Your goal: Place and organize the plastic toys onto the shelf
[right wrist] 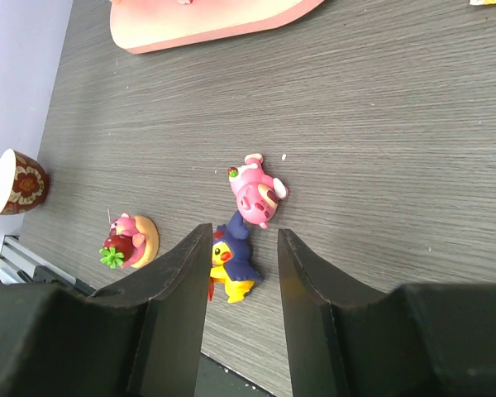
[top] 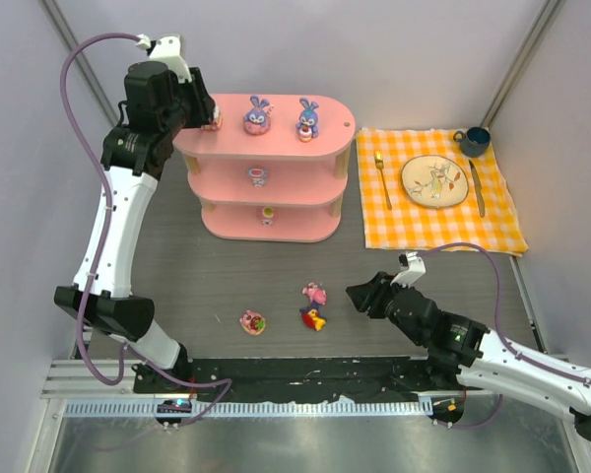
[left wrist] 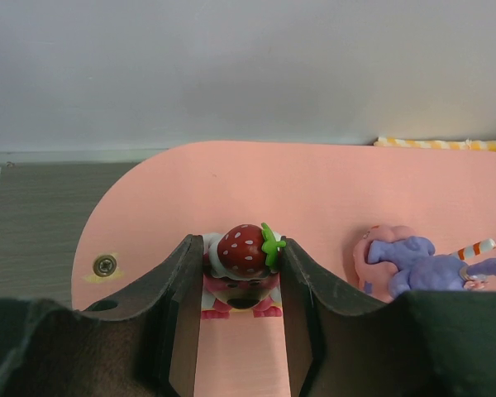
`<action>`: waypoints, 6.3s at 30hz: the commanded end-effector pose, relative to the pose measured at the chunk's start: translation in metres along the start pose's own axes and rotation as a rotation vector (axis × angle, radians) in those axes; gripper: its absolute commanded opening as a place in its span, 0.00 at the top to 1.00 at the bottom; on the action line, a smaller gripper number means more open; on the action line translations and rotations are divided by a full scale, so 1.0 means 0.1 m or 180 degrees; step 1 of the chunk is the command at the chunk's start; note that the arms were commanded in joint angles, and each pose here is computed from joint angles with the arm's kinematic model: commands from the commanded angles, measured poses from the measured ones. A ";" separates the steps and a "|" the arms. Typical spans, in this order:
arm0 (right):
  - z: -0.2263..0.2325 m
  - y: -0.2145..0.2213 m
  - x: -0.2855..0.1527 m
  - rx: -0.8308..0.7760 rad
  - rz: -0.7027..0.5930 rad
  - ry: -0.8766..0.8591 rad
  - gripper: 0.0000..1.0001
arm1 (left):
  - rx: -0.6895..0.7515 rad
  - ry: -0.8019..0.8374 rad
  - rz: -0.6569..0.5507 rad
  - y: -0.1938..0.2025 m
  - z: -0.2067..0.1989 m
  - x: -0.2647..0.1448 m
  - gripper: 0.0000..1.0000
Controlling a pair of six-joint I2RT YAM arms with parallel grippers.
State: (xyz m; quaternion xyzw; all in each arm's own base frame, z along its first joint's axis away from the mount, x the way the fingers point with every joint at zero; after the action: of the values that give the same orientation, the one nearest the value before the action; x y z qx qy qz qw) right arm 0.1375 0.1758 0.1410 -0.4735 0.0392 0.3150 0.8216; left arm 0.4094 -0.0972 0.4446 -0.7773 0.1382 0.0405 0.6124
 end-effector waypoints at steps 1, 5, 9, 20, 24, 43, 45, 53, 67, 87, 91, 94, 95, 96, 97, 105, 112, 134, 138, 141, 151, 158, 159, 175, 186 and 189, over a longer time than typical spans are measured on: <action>0.00 -0.09 -0.01 0.0013 -0.0132 0.0056 0.57 | 0.0016 0.0012 -0.0123 -0.11 0.00 -0.05 1.00; -0.02 -0.09 -0.01 0.0004 -0.0124 0.0072 0.57 | 0.0041 -0.0012 -0.0094 -0.09 0.01 -0.05 1.00; -0.02 -0.10 -0.01 0.0006 -0.0142 0.0082 0.57 | 0.0056 -0.0029 -0.0088 -0.09 0.03 -0.05 1.00; -0.03 -0.10 -0.02 -0.0001 -0.0153 0.0098 0.57 | 0.0058 -0.0005 -0.0062 -0.05 0.02 -0.03 0.92; -0.03 -0.11 -0.02 -0.0002 -0.0156 0.0109 0.57 | 0.0067 0.0012 -0.0072 -0.05 0.02 -0.03 0.85; -0.04 -0.10 -0.02 -0.0013 -0.0148 0.0111 0.56 | 0.0073 0.0123 -0.0033 0.00 -0.02 0.00 0.58; -0.04 -0.10 -0.02 -0.0023 -0.0147 0.0112 0.57 | 0.0074 0.0133 -0.0031 0.00 -0.03 0.01 0.56; -0.06 -0.08 -0.02 -0.0005 -0.0146 0.0127 0.57 | 0.0084 0.0139 0.0001 0.03 -0.03 0.02 0.48; -0.06 -0.08 -0.02 0.0002 -0.0146 0.0121 0.57 | 0.0032 0.0078 -0.0090 -0.08 -0.02 -0.02 0.23; -0.06 -0.09 -0.04 -0.0006 -0.0159 0.0092 0.56 | -0.0495 0.0392 -0.0965 -0.50 -0.14 -1.02 0.10; -0.06 -0.09 -0.04 -0.0029 -0.0144 0.0093 0.56 | -0.0605 0.0262 -0.1036 -0.27 0.00 -1.31 0.10; -0.05 -0.09 -0.04 -0.0055 -0.0118 0.0086 0.57 | -0.0638 0.0134 -0.1047 -0.06 0.12 -1.50 0.10; -0.04 -0.09 -0.04 -0.0060 -0.0120 0.0077 0.56 | -0.0639 0.0095 -0.1025 0.06 0.17 -1.57 0.10; -0.04 -0.09 -0.04 -0.0068 -0.0113 0.0076 0.57 | -0.0647 0.0059 -0.0981 0.14 0.20 -1.59 0.10; -0.04 -0.08 -0.03 -0.0079 -0.0090 0.0073 0.56 | -0.0683 0.0037 -0.0950 0.21 0.23 -1.60 0.10; -0.02 -0.04 -0.03 -0.0125 -0.0012 0.0041 0.56 | -0.1005 0.0098 -0.0032 1.36 0.32 -1.56 0.12; -0.02 0.00 0.03 -0.0153 0.0034 0.0075 0.56 | -0.1518 0.0500 0.1096 2.36 0.09 -1.52 0.14; -0.02 0.13 0.08 -0.0090 0.0128 0.0006 0.56 | -0.1512 -0.0272 0.1727 3.78 -0.51 -2.08 0.11; -0.03 0.11 0.06 -0.0081 0.0119 0.0003 0.56 | -0.1466 -0.0538 0.1664 3.92 -0.57 -2.11 0.14; -0.05 0.11 0.04 -0.0081 0.0115 0.0006 0.56 | -0.1508 -0.0733 0.1620 3.99 -0.53 -2.17 0.16; -0.07 0.12 0.04 -0.0087 0.0125 0.0039 0.56 | -0.1882 -0.0970 0.1172 3.92 -0.29 -2.12 0.14; -0.07 0.12 0.04 -0.0094 0.0125 0.0045 0.56 | -0.1779 -0.1110 0.1208 4.08 -0.25 -2.10 0.12; -0.07 0.12 0.04 -0.0097 0.0122 0.0042 0.56 | -0.1788 -0.1124 0.1228 4.11 -0.25 -2.09 0.11; -0.05 0.12 0.05 -0.0097 0.0144 0.0052 0.57 | -0.1761 -0.1110 0.1335 4.49 -0.31 -2.00 0.11; -0.06 0.12 0.05 -0.0096 0.0144 0.0068 0.56 | -0.1641 -0.0930 0.1429 4.59 -0.32 -1.96 0.52; -0.07 0.13 0.06 -0.0099 0.0144 0.0081 0.56 | -0.1528 -0.0863 0.1443 4.56 -0.33 -1.95 0.69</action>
State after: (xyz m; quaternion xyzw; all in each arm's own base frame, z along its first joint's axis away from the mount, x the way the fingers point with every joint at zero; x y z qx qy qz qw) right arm 0.1332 0.1763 0.1198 -0.4963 0.0558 0.3377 0.7979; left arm 0.0928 -0.1937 0.0664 -0.8384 0.2051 0.3303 0.3821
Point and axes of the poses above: each gripper's point midway between its finger pads, its own x axis out along the fingers, its own z axis along the line the jaws close on, y = z × x, the point moved 4 cm from there along -x, back along the fingers, and after that the axes turned 5 degrees about -x, right-handed, at the moved point
